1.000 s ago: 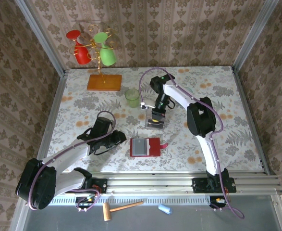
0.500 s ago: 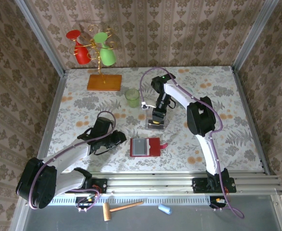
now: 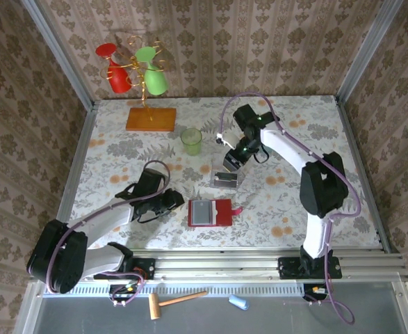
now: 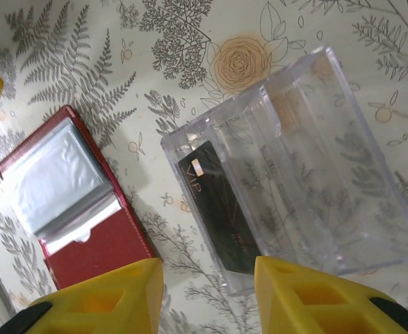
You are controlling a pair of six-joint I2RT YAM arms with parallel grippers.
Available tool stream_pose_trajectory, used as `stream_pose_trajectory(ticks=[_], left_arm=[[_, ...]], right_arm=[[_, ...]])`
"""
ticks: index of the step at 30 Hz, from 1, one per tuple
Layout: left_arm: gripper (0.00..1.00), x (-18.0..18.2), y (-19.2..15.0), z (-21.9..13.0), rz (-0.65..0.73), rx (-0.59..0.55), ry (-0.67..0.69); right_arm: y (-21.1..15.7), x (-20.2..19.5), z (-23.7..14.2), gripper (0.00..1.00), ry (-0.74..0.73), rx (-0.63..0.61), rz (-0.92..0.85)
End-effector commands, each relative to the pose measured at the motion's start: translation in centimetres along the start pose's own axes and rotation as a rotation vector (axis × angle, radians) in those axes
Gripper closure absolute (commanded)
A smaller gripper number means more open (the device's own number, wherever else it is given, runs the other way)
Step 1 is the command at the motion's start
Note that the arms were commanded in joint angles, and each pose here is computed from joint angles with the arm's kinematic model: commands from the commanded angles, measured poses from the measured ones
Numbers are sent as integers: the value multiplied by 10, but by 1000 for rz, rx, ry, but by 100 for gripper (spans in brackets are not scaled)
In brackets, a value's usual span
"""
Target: Take the credit cards out of the card holder
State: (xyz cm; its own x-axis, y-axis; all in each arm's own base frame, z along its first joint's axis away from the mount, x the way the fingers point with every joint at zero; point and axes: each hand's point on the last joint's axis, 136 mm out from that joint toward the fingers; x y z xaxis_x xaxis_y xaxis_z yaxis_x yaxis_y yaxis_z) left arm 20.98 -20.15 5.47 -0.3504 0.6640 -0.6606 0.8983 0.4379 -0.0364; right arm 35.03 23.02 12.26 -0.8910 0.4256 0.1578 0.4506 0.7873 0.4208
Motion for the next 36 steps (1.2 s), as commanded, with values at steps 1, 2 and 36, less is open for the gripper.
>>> stream_pose_trajectory(ticks=[1, 2, 36], left_arm=[[75, -23, 7, -2, 43, -7, -60], [75, -26, 8, -1, 46, -6, -65], [77, -32, -19, 24, 102, 26, -60]], right_arm=[[3, 3, 3, 62, -30, -84, 179], [-2, 5, 5, 62, -29, -88, 212], [-29, 123, 49, 70, 59, -297, 899]])
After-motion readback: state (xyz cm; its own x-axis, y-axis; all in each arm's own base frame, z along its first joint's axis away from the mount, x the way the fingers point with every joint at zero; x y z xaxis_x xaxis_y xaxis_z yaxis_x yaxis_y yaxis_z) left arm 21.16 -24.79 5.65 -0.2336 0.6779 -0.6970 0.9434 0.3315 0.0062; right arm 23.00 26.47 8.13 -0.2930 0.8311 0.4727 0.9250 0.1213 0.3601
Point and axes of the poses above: each hand's point on the last joint's axis, 136 mm out from that joint toward the fingers, its own z axis out along the fingers, its own x axis along the line the jaws close on, y = z × x, and after that the axes turned 12 degrees about -z, right-handed
